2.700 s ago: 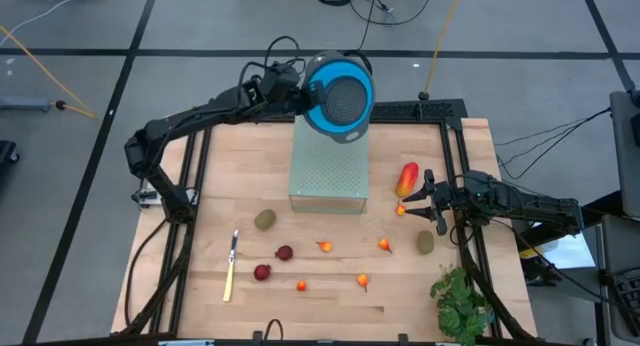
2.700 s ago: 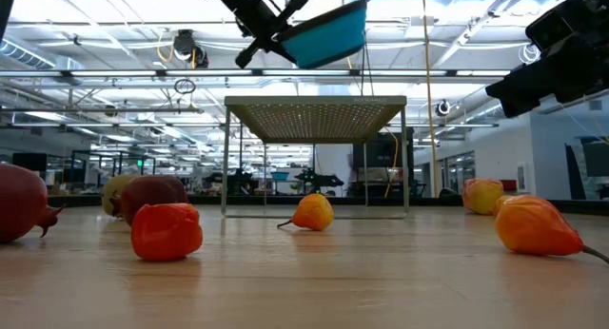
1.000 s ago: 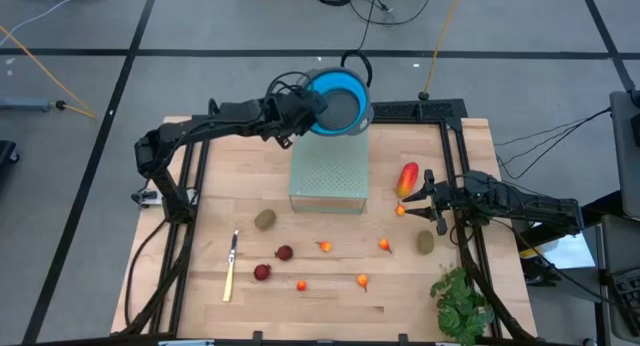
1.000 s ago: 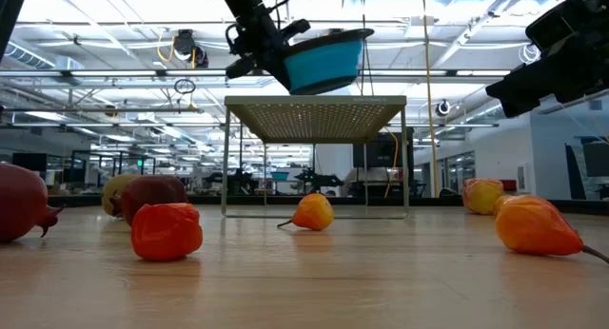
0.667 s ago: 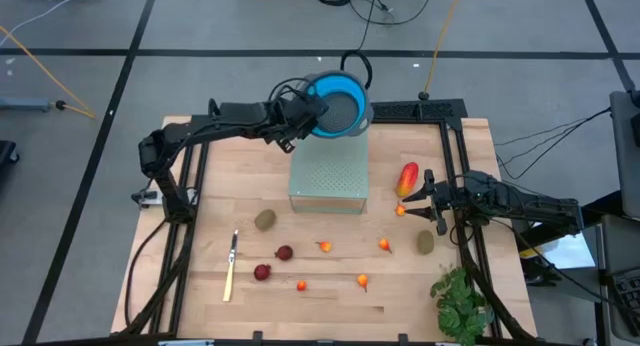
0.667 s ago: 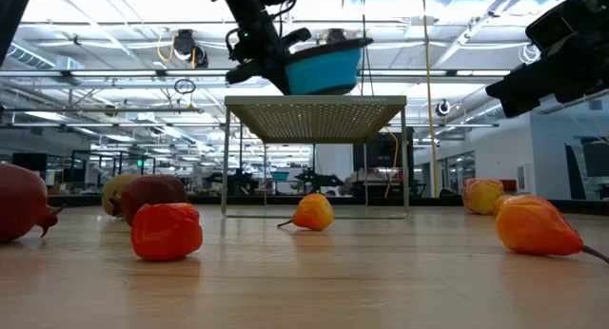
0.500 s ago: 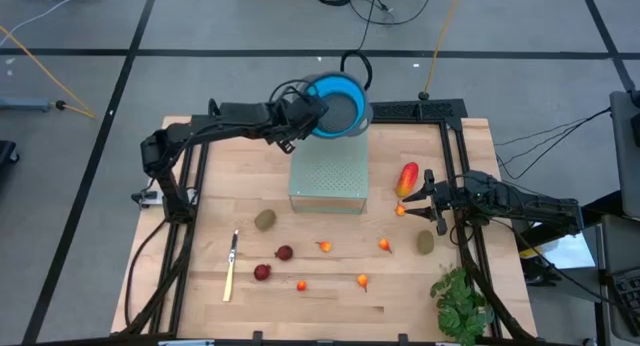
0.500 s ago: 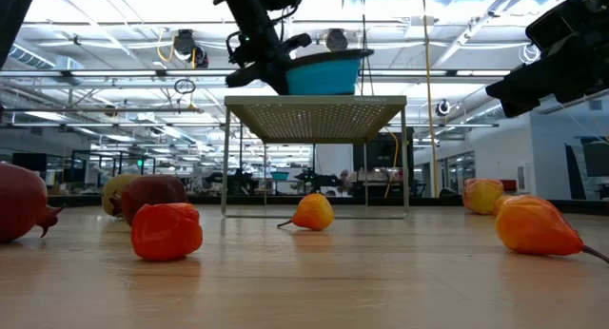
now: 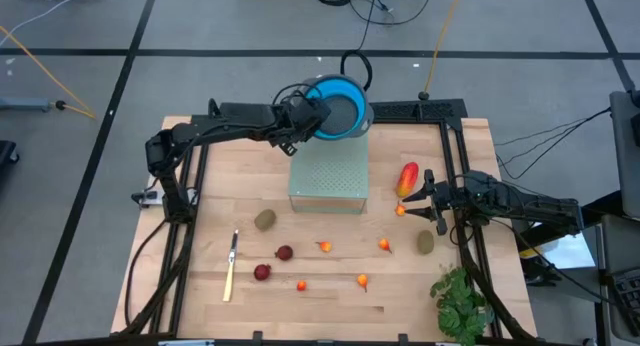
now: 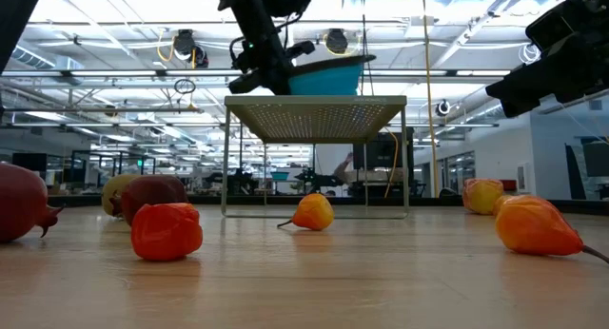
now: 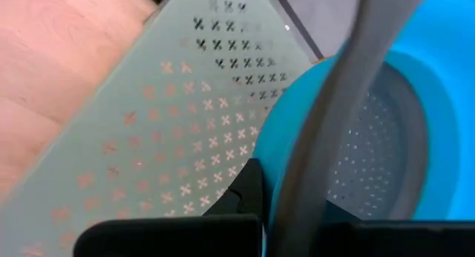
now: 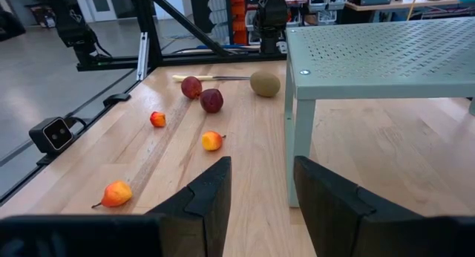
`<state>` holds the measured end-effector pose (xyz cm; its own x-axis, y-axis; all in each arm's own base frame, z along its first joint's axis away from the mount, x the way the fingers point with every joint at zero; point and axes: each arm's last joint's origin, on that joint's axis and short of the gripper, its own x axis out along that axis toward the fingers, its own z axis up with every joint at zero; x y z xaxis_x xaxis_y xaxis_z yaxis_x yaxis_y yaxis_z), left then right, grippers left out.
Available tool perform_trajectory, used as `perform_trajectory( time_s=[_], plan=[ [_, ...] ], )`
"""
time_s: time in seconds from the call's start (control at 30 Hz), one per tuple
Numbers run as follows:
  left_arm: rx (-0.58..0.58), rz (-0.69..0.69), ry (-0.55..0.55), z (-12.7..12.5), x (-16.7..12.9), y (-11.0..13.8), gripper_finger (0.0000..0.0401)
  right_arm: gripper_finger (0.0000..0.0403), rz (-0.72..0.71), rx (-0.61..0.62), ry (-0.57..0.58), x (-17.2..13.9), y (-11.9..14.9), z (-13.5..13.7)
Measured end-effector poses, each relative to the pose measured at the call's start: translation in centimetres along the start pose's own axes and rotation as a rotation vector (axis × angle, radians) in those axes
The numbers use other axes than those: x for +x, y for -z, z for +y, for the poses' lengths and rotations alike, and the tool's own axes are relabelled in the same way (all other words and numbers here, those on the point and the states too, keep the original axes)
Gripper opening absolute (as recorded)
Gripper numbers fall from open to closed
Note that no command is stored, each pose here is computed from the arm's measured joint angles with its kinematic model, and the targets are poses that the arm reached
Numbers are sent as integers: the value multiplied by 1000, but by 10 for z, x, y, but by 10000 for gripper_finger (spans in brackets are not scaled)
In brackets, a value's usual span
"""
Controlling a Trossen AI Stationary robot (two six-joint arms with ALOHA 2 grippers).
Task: Pick & Place Fruit
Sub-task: Put the blue strainer bowl on the shelf
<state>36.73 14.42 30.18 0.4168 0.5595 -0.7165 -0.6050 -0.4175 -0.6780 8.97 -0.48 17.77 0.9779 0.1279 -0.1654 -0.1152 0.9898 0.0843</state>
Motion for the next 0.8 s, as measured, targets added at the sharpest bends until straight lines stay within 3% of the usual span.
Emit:
perform_trajectory(
  time_s=[0.8],
  plan=[
    [11,21,-56,6,2,3,0,139,0,0,-1,0,0,0]
  ],
)
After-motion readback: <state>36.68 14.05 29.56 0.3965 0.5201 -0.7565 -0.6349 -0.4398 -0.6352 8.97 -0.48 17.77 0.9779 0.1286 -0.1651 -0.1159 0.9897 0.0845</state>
